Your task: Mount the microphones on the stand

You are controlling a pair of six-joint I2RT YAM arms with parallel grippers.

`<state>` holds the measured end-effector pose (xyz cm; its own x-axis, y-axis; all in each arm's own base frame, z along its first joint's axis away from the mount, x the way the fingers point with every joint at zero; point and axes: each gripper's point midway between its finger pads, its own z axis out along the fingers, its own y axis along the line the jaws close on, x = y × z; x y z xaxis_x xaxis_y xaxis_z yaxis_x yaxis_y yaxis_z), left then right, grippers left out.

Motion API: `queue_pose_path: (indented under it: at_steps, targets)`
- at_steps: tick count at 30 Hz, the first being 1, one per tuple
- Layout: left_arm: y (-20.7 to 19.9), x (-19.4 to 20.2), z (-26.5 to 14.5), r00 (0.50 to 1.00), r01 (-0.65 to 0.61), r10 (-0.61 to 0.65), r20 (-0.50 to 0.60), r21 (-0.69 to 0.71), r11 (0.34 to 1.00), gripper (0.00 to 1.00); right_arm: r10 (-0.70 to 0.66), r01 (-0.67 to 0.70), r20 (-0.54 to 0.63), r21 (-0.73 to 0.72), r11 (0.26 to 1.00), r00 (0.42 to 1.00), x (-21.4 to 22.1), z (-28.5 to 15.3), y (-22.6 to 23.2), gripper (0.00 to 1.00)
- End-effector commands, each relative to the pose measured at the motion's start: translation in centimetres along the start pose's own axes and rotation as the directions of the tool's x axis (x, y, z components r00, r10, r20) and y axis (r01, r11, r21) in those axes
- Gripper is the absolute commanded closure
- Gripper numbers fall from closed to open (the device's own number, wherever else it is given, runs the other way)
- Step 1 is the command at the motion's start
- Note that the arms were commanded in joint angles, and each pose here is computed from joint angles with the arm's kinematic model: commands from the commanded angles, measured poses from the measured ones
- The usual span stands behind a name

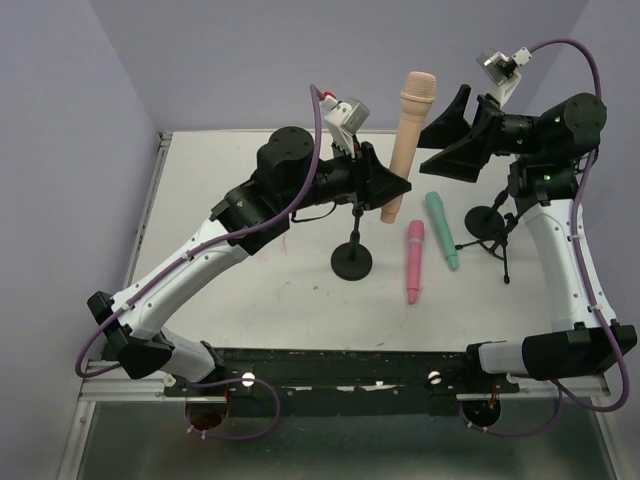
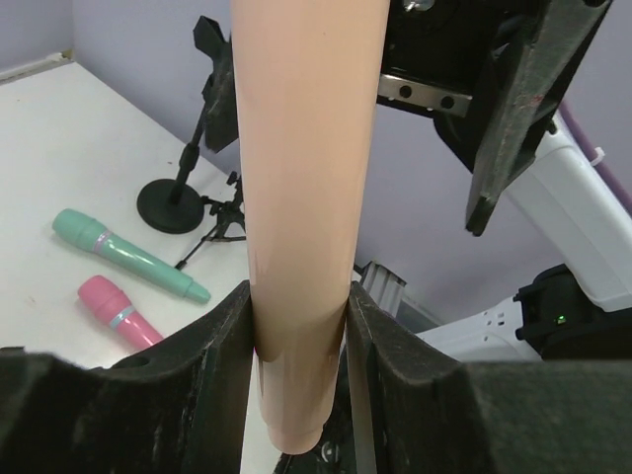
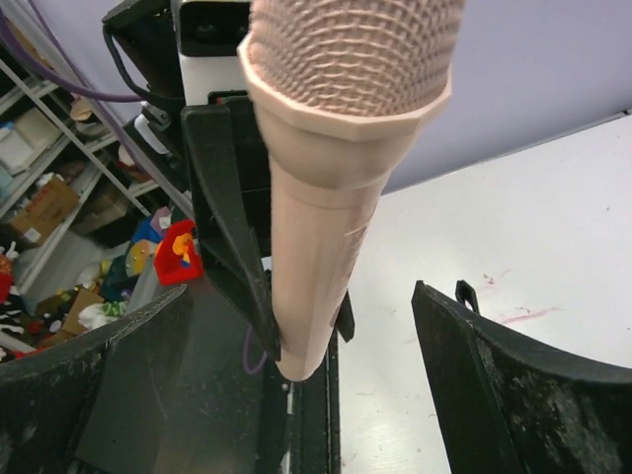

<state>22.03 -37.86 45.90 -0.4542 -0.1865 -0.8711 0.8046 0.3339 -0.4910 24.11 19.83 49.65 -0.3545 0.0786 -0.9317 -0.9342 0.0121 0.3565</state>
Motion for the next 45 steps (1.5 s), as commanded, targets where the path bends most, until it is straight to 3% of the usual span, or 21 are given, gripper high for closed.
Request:
queue_pose_path:
  at_steps: [1, 6, 19, 31, 33, 37, 39, 45]
  targets:
    - [-2.7, -1.7, 0.9, 0.998, -0.003, -0.001, 0.058, 0.076, 0.997, 1.0, 0.016, -0.016, -0.004, -0.025, 1.0, 1.0, 0.1, 0.2, 1.1, 0.0]
    - [-3.1, -1.2, 1.7, 0.998, 0.003, -0.008, 0.055, 0.09, 0.996, 1.0, 0.054, -0.054, 0.009, -0.026, 0.998, 0.999, 0.4, 0.3, 1.0, 0.01]
    - [-2.8, -1.3, 3.3, 0.995, 0.033, -0.04, 0.096, 0.08, 0.996, 1.0, 0.128, -0.126, 0.042, -0.041, 0.991, 0.991, 0.8, 0.5, 1.5, 0.18]
    - [-3.0, -0.5, 3.7, 0.997, 0.03, -0.036, 0.068, 0.091, 0.995, 0.98, 0.155, -0.154, 0.037, -0.044, 0.987, 0.987, 1.7, 0.6, 0.9, 0.65]
    - [-3.2, -0.3, 3.2, 0.997, 0.03, -0.036, 0.061, 0.096, 0.995, 0.76, 0.14, -0.138, 0.029, -0.043, 0.989, 0.99, 1.7, 0.6, 0.9, 0.71]
    - [-3.5, 0.4, 1.2, 0.998, 0.031, -0.037, 0.056, 0.104, 0.994, 0.2, 0.097, -0.096, 0.009, -0.035, 0.995, 0.995, 1.6, 0.6, 0.5, 0.76]
    - [-3.4, 1.1, -0.4, 0.998, 0.031, -0.037, 0.056, 0.096, 0.995, 0.03, 0.082, -0.082, 0.002, -0.038, 0.996, 0.997, 1.6, 0.6, 0.5, 0.76]
    - [-3.2, -0.8, -5.3, 0.99, -0.001, -0.008, 0.137, 0.067, 0.998, 0.01, 0.05, -0.051, -0.019, -0.04, 0.998, 0.999, 2.3, 0.4, 0.3, 0.77]
